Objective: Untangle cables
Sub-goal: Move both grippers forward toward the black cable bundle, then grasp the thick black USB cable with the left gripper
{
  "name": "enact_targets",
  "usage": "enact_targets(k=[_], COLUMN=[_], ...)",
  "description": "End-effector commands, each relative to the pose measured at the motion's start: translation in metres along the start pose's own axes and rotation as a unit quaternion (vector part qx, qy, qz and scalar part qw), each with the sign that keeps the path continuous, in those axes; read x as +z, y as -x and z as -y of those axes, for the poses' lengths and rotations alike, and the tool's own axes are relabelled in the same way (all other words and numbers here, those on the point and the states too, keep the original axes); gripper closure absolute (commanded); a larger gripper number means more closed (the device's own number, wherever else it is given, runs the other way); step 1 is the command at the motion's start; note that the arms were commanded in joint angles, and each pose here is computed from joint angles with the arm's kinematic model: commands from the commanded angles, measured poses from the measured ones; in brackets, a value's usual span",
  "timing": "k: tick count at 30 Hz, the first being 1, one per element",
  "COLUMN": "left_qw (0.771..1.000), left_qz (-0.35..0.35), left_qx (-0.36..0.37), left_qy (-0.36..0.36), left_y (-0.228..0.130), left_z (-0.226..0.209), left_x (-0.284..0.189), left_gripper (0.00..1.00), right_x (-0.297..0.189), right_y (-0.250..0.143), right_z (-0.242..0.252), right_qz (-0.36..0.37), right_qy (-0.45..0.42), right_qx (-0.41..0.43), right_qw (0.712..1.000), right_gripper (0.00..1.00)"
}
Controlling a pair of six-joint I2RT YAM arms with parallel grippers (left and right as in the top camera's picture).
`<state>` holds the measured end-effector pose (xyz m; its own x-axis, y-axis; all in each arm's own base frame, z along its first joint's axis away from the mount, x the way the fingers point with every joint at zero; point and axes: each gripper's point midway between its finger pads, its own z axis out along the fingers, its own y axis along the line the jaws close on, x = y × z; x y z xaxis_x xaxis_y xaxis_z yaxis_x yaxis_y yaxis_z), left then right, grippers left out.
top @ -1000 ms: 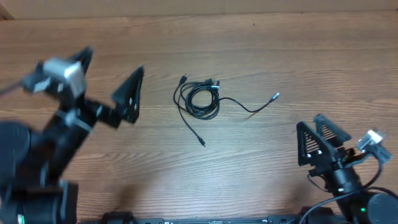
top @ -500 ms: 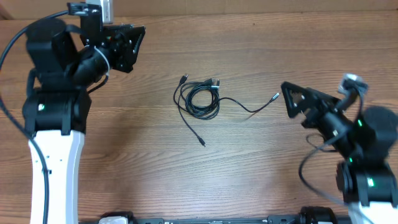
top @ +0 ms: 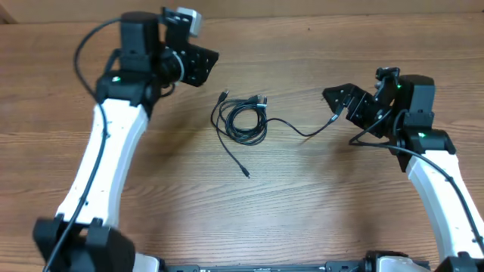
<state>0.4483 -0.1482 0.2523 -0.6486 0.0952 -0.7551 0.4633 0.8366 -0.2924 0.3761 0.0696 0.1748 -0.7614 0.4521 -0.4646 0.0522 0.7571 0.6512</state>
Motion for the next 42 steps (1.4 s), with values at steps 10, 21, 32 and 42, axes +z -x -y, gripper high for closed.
enact_targets(k=[10,21,32,42], left_qw=[0.985,0.957,0.928,0.885], left_qz=[-0.159,-0.207,-0.296,-0.343], left_qx=[-0.048,-0.162,-0.2,-0.241], left_qy=[-0.042,-0.12,0.103,0.2], left_y=[-0.086,-0.103,-0.149,-0.173], left_z=[0.005,0.038,-0.02,-0.036], left_x=[0.067,0.061,0.034,0.005], left_gripper=[0.0,0.0,0.0,0.0], right_x=[-0.005,0.013,0.085,0.102], right_y=[-0.005,-0.066,-0.094,-0.084], right_z=[-0.006,0.003,0.004,0.023], right_qz=[-0.02,-0.091,-0.129,-0.125], right_qy=[0.0,-0.08,-0.078,-0.1], right_qx=[0.039,0.252,-0.208,-0.37], right_qw=[0.999,0.96,0.966,0.915], right_gripper=[0.0,0.0,0.0,0.0])
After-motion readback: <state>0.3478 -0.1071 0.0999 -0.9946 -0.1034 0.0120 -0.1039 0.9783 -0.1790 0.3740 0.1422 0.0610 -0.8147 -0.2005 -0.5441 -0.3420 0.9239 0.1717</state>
